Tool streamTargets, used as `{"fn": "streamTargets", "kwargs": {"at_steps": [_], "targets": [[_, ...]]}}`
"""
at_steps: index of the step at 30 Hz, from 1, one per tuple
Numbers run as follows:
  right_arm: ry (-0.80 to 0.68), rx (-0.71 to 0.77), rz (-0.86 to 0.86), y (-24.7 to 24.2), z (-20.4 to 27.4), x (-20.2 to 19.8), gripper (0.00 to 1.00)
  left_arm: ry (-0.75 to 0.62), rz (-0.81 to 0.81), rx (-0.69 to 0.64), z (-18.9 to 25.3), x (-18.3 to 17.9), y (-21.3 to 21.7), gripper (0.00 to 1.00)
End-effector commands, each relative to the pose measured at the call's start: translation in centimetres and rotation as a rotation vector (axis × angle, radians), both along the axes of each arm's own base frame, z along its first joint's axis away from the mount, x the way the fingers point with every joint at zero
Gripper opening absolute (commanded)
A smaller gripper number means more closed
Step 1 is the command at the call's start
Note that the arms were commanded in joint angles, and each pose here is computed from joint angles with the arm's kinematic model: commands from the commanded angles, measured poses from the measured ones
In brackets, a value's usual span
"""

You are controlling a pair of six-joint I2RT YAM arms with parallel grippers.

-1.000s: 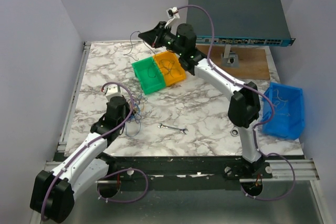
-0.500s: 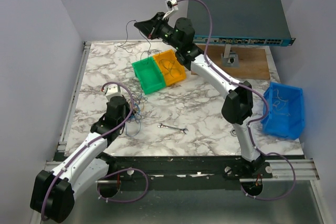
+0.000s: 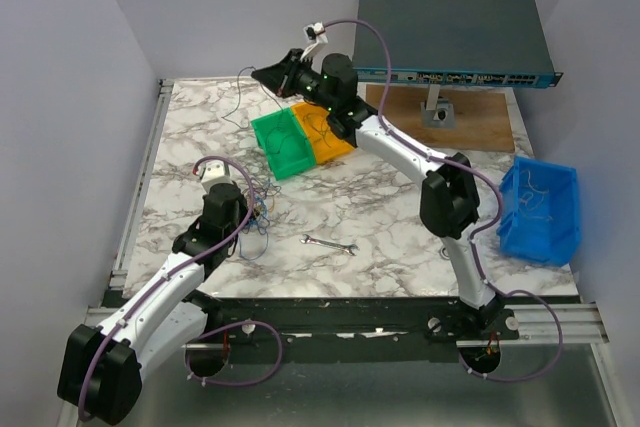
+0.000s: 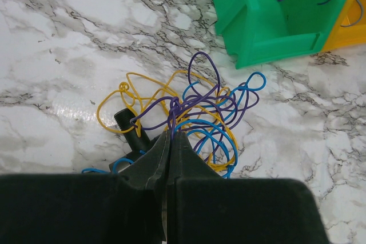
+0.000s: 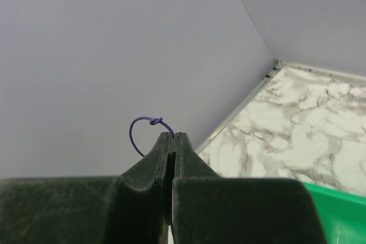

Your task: Untangle the cables

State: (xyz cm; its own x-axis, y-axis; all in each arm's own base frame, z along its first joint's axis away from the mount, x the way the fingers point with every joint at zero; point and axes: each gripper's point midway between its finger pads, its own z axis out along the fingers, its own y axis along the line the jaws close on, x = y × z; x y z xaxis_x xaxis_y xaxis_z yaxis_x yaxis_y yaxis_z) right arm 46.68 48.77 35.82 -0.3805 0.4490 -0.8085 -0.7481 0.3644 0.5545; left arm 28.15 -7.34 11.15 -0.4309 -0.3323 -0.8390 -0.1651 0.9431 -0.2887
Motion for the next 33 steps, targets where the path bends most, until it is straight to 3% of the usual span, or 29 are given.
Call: {"fn": "streamTargets", "kwargs": {"at_steps": [1,15,26,33], "targets": [[0.053,-0.027,0.02,0.8,-4.3,0.0,0.01,-0.04,0.006,-0.015,1.5,0.5,-0.1,0.02],[0.153,-0.191,-0.249,-4.2,-13.6,2.8,0.01,-0.042,0.011,-0.014,1.5,0.4,0.1,0.02],[0.179,-0.15,-0.397,-9.5,-13.1,4.2,0.01,-0.04,0.013,-0.011,1.4,0.4,0.1,0.02],[0.11,-0.111,-0.251,-7.3,-8.6,3.6,0.01,-0.037,0.013,-0.008,1.4,0.5,0.1,0.02]]}}
